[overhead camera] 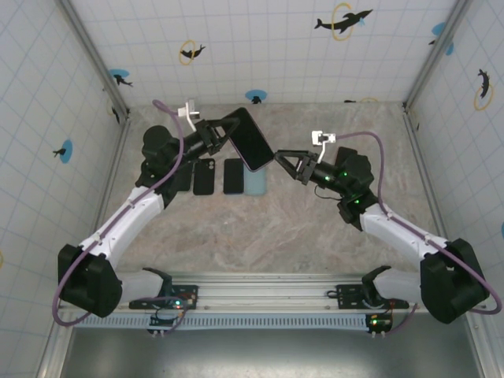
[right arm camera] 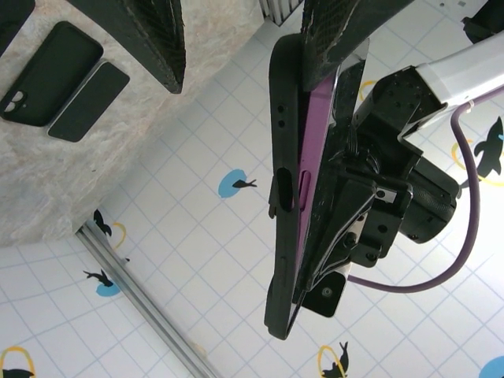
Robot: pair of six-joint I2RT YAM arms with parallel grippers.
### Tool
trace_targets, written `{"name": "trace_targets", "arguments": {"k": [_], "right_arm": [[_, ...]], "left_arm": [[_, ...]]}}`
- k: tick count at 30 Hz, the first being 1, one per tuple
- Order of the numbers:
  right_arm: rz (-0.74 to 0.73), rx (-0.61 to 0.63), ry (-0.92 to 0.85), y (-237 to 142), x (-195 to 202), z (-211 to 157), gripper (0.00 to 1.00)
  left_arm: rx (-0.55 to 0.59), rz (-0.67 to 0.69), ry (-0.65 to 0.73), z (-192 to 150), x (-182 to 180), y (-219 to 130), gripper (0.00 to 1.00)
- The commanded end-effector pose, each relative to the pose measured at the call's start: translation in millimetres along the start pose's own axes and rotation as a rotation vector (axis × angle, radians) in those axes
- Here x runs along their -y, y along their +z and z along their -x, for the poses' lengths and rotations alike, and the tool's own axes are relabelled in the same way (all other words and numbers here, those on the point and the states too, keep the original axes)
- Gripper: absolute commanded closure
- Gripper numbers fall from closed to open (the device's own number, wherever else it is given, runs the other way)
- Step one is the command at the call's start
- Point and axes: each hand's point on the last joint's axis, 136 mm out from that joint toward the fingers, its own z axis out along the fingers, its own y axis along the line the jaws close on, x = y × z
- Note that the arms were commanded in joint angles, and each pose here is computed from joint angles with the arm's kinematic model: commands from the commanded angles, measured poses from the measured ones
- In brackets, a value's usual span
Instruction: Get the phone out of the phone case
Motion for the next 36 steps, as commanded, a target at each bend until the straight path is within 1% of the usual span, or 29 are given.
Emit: {"name": "trace_targets", "arguments": {"k": [1, 6, 9, 10, 14, 18, 20, 22, 25, 28, 32, 36], "right_arm": [[0.054, 0.006, -0.024, 6, -15, 7, 0.58], [0.058, -0.009, -0.002, 11, -14, 3, 0.58], [0.087, 0.009, 0.053, 12, -17, 3, 0.58], [0.088, 0.017, 0.081, 12, -16, 4, 0.58], [0.085, 0.061, 0.186, 15, -16, 3, 0.58], [0.123, 0.094, 0.288, 21, -23, 2, 0.6], [0.133, 0.126, 0.354, 22, -22, 4, 0.62], [0.155, 0.13, 0.412, 26, -26, 3, 0.63], [0.17, 0.129, 0.441, 28, -30, 3, 0.65], [0.173, 0.127, 0.447, 28, -32, 1, 0.7], [0.167, 0.139, 0.471, 22, -28, -1, 0.86], [0.166, 0.138, 0.489, 19, -27, -3, 0.93]], "left_arm": [[0.001, -0.086, 0.034, -1, 25, 1, 1.0], [0.01, -0.085, 0.03, -1, 24, 3, 1.0], [0.051, -0.068, 0.02, 4, 19, 2, 1.0], [0.041, -0.073, 0.001, -6, 20, 7, 1.0], [0.087, -0.075, -0.075, -6, 10, 8, 1.0], [0.083, -0.056, -0.13, -12, 2, 13, 1.0], [0.099, -0.029, -0.157, -12, -5, 12, 1.0], [0.133, 0.009, -0.205, -12, -17, 7, 1.0], [0.144, 0.044, -0.259, -15, -30, 5, 1.0], [0.142, 0.064, -0.291, -17, -38, 6, 1.0], [0.141, 0.085, -0.309, -18, -44, 6, 1.0], [0.143, 0.124, -0.337, -19, -57, 6, 1.0]]}}
